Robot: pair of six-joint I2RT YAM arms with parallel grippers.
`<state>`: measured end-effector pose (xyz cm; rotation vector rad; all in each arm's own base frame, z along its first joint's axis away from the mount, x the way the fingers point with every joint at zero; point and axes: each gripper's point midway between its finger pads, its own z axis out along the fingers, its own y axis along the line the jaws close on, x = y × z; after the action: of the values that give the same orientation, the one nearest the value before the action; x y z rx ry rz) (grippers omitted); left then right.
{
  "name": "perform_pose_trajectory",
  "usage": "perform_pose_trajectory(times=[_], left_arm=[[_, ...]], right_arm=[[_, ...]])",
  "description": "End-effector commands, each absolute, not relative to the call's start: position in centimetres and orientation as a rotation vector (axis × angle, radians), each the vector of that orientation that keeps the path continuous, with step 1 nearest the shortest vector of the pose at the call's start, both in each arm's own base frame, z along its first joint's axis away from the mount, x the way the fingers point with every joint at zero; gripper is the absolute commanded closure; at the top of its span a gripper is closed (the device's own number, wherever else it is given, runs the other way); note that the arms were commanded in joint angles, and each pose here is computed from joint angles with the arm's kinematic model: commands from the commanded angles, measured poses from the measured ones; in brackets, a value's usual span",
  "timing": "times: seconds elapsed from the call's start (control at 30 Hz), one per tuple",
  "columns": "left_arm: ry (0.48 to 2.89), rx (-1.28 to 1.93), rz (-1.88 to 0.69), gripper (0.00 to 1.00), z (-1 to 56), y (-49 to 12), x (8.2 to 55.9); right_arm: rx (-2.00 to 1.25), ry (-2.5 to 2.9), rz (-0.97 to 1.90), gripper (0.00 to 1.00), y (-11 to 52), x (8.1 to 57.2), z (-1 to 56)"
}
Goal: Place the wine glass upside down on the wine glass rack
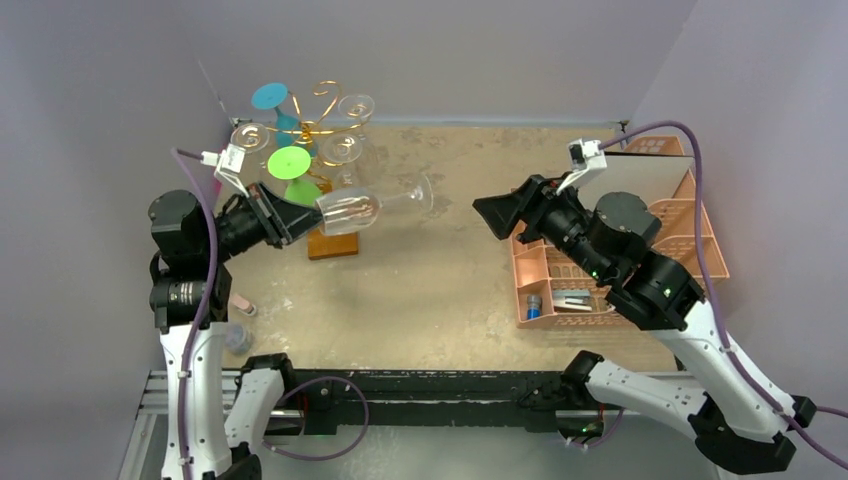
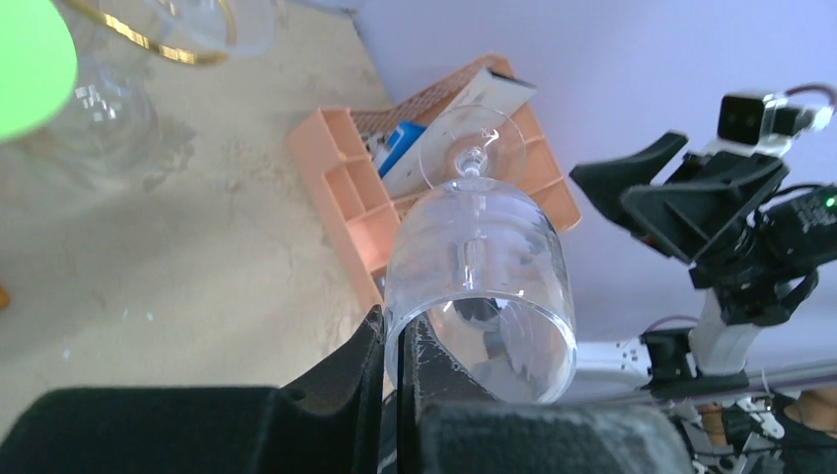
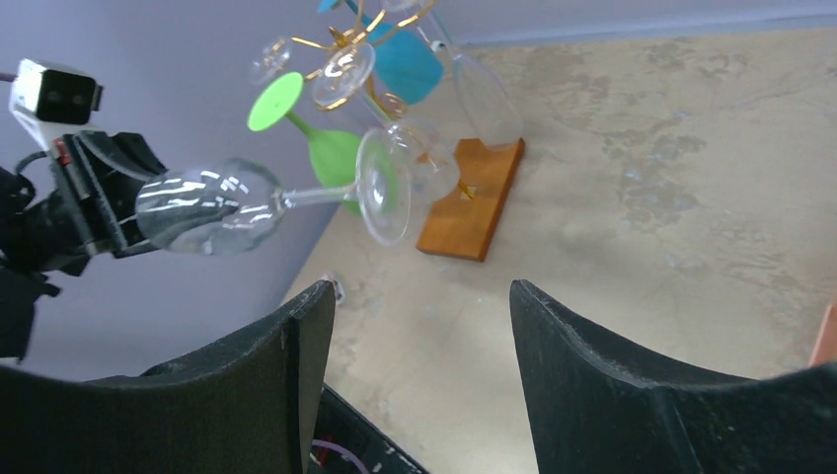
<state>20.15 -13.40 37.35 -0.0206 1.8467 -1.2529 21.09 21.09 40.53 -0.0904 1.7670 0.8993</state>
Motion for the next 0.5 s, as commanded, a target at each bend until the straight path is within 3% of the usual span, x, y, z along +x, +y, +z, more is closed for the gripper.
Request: perform_pose_trajectory(times=[0.0, 0.2, 0.47], left_arm=[[1.578, 0.007, -1.229, 1.00, 45.0, -12.9, 22.0], [1.356, 0.039, -1.226, 1.00, 51.2, -12.3, 23.6], [1.231, 0.027, -1.287, 1.00, 54.3, -12.3, 26.0]], right_arm=[[-0.024, 1.654, 1.045, 0.32, 21.5, 20.5, 44.5], [-0.017, 1.523, 1.213, 0.30, 24.3, 21.3, 47.8], [0.052, 1.402, 1.439, 0.28, 28.3, 23.3, 52.9]])
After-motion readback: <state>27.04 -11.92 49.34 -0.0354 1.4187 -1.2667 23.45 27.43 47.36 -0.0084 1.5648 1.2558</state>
